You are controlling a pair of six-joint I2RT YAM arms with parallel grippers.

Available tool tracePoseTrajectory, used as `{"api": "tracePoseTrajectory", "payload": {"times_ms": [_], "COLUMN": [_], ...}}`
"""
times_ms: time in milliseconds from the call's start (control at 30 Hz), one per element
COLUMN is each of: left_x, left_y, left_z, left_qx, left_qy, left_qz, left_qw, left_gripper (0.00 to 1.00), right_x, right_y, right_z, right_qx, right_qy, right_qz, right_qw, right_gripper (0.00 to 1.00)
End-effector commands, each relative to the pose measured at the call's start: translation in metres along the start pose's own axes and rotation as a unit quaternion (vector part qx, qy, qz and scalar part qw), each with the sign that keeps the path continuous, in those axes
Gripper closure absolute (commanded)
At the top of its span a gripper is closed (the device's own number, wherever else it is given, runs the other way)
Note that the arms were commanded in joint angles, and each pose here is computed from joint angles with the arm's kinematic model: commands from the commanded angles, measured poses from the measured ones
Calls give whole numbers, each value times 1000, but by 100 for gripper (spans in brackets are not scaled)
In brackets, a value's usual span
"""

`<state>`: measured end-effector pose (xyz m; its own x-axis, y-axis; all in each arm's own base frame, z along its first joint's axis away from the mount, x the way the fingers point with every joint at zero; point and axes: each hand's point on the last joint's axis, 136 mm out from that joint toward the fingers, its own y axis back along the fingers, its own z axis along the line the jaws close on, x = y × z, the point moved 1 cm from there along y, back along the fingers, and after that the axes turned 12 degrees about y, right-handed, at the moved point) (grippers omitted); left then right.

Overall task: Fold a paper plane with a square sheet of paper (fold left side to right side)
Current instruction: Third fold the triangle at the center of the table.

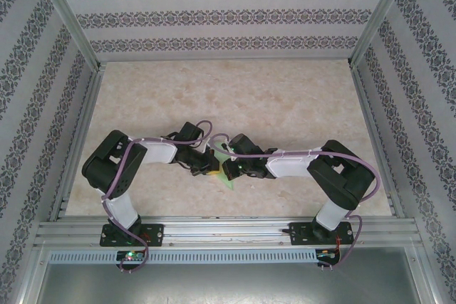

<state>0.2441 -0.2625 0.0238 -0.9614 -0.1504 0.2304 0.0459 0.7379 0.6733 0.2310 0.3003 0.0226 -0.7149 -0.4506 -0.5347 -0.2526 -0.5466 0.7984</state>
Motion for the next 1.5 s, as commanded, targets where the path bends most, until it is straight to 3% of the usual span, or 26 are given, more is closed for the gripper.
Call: {"api": "tracePoseTrajectory", "payload": {"times_ms": [0,100,400,633,700,800,1000,1467], "left_x": [0,2,7,5,5,5,4,3], "left_y": [-11,-12,-15,-16,-16,-15,-15,-13], "left_z": [32,43,61,59,59,57,55,52], "left_qx": [-66,-86,-112,-109,-108,-107,-104,-101], "left_qy": [11,16,29,31,32,31,30,31], "left_qz": [-1,1,8,8,9,7,4,-1], "left_qw": [998,996,993,993,994,994,994,994], "left_gripper": [100,100,100,100,100,100,100,100], "right_x": [35,26,-13,-12,-8,1,14,28], "right_y": [-7,-2,22,53,60,64,53,26], "right_z": [-10,-11,-13,-20,-16,2,33,38], "right_qx": [15,12,-4,-3,-19,-70,-129,-121], "right_qy": [-18,-22,-46,-84,-102,-140,-191,-215], "right_qz": [62,48,-14,-37,-36,-23,8,47], "right_qw": [998,999,999,996,994,987,973,968], "right_gripper": [100,99,84,71,74,84,96,99]}}
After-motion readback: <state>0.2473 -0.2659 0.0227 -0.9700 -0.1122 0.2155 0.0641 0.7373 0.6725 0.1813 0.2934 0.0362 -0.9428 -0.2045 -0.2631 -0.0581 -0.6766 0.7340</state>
